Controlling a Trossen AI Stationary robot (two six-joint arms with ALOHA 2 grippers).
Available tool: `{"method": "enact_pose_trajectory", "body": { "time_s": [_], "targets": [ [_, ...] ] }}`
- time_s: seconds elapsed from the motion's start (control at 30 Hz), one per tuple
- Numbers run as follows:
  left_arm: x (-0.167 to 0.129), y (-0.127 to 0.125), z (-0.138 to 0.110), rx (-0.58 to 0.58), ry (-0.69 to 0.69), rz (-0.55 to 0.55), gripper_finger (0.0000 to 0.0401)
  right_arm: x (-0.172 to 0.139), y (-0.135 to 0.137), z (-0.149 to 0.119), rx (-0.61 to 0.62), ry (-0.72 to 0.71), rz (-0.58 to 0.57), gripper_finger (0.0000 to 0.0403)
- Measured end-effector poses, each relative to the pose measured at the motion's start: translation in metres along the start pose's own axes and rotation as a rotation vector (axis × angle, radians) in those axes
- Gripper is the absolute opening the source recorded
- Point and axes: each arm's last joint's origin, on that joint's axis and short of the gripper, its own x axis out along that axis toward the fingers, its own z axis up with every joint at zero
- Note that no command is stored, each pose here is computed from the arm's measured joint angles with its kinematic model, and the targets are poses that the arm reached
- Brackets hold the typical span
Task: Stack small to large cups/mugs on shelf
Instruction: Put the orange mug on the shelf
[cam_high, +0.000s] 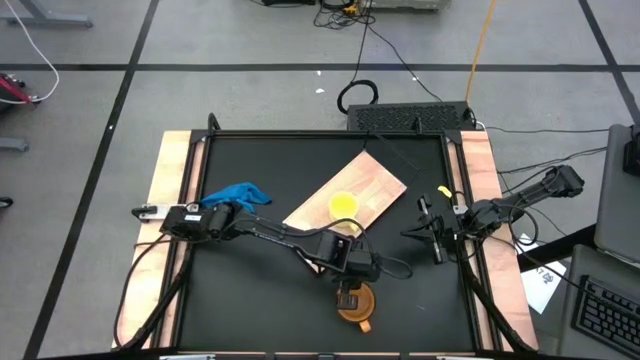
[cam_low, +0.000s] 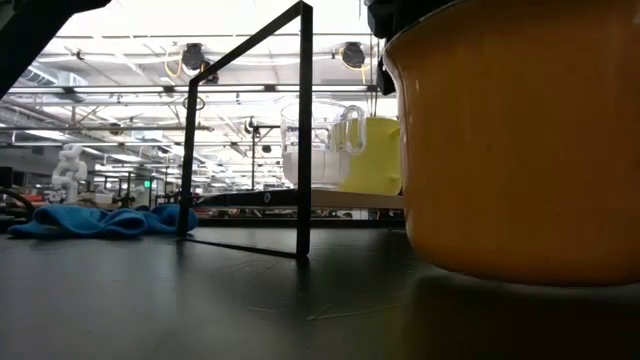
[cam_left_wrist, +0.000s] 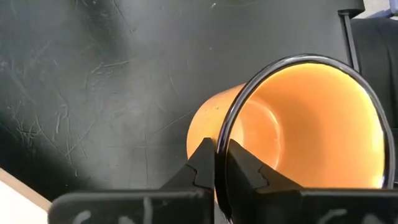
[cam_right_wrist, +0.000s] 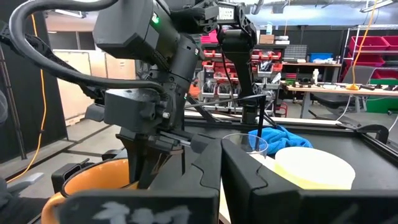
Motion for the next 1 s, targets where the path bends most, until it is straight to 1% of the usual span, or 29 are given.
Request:
{"method": "enact_pose_trajectory", "body": {
  "time_s": [0.17, 0.27, 1.0],
  "targets": [
    [0.0000, -0.0003, 0.0012, 0.002, -0.012, -0.005, 0.0062, 0.0000, 0.0000, 0.0000, 0.000, 0.000, 0.000, 0.0000],
    [-0.0001, -0.0002, 0.0014, -0.003, -0.013, -0.005, 0.0076, 0.0000, 0.0000, 0.0000, 0.000, 0.000, 0.000, 0.0000],
    [-0.0004, 0.0025, 0.0040, 0.010, -0.037, -0.002, 0.0081, 0.0000, 0.0000, -0.0026, -0.008, 0.026, 0.001, 0.0000]
  ]
}}
